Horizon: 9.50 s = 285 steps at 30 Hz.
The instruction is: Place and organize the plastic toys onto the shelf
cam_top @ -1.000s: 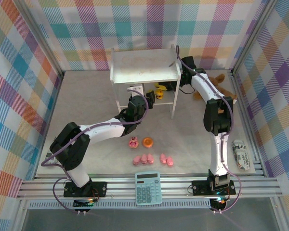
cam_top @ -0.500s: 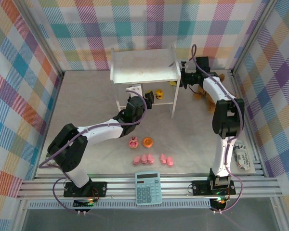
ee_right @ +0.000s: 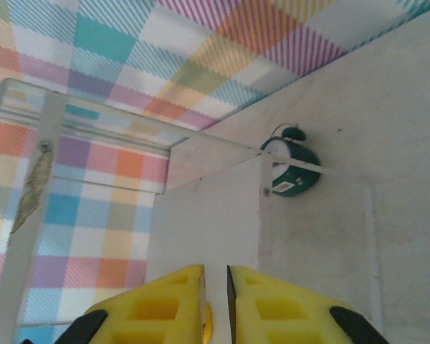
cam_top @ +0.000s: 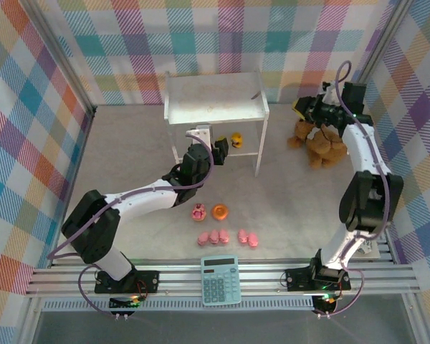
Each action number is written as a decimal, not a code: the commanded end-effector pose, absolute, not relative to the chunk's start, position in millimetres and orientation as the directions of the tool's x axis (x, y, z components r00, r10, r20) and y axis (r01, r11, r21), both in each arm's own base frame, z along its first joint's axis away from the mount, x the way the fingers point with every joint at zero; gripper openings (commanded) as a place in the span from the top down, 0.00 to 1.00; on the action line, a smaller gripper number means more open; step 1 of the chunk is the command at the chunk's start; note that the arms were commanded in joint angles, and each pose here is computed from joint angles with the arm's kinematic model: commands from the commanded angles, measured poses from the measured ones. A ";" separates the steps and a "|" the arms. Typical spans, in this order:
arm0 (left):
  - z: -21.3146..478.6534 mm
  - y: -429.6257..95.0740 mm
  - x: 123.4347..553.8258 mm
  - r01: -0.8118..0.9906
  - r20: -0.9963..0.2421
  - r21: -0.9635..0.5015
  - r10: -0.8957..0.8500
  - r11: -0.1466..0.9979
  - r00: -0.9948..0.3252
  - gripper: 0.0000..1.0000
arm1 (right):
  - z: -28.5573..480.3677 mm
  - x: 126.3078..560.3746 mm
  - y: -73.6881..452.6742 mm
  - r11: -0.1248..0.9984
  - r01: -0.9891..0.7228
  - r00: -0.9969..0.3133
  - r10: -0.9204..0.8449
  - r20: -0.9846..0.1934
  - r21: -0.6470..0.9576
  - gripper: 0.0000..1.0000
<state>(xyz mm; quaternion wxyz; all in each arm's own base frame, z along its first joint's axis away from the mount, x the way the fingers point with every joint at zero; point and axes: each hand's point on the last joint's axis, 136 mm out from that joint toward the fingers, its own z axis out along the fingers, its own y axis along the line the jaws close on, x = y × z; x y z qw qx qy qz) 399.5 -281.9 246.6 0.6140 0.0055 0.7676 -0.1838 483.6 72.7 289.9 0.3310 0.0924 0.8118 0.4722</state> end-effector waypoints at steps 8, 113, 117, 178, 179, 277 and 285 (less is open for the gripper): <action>275.6 -295.5 333.0 0.409 -0.969 -0.099 0.005 0.907 -0.246 0.46 | 331.9 382.1 110.4 0.893 -0.280 -0.566 0.143 -0.812 0.352 0.81; 314.4 -66.8 318.4 -0.013 -0.956 -0.250 -0.249 0.968 -0.156 0.43 | 200.4 396.1 232.8 0.974 -0.146 -0.517 0.073 -0.853 0.171 0.90; 312.9 -67.9 318.4 -0.009 -0.955 -0.252 -0.251 0.968 -0.161 0.43 | 204.0 391.1 237.4 0.966 -0.192 -0.514 0.053 -0.856 0.175 0.89; 51.4 -228.3 224.4 0.276 -0.291 -0.017 0.259 0.961 -0.921 0.35 | 334.7 266.7 114.9 0.982 -0.128 -0.394 0.081 -0.916 0.142 0.42; 50.1 -230.1 225.2 0.273 -0.292 -0.020 0.256 0.962 -0.921 0.36 | 334.3 266.3 114.3 0.982 -0.129 -0.394 0.078 -0.916 0.139 0.42; 229.4 -281.9 405.3 0.262 -0.824 0.056 0.192 0.964 -0.533 0.56 | 350.5 284.0 106.2 0.986 -0.140 -0.353 0.039 -0.935 0.094 0.42; 239.8 -273.1 405.9 0.206 -0.870 0.050 0.144 0.977 -0.471 0.56 | 348.1 286.0 105.5 0.985 -0.139 -0.357 0.046 -0.933 0.102 0.42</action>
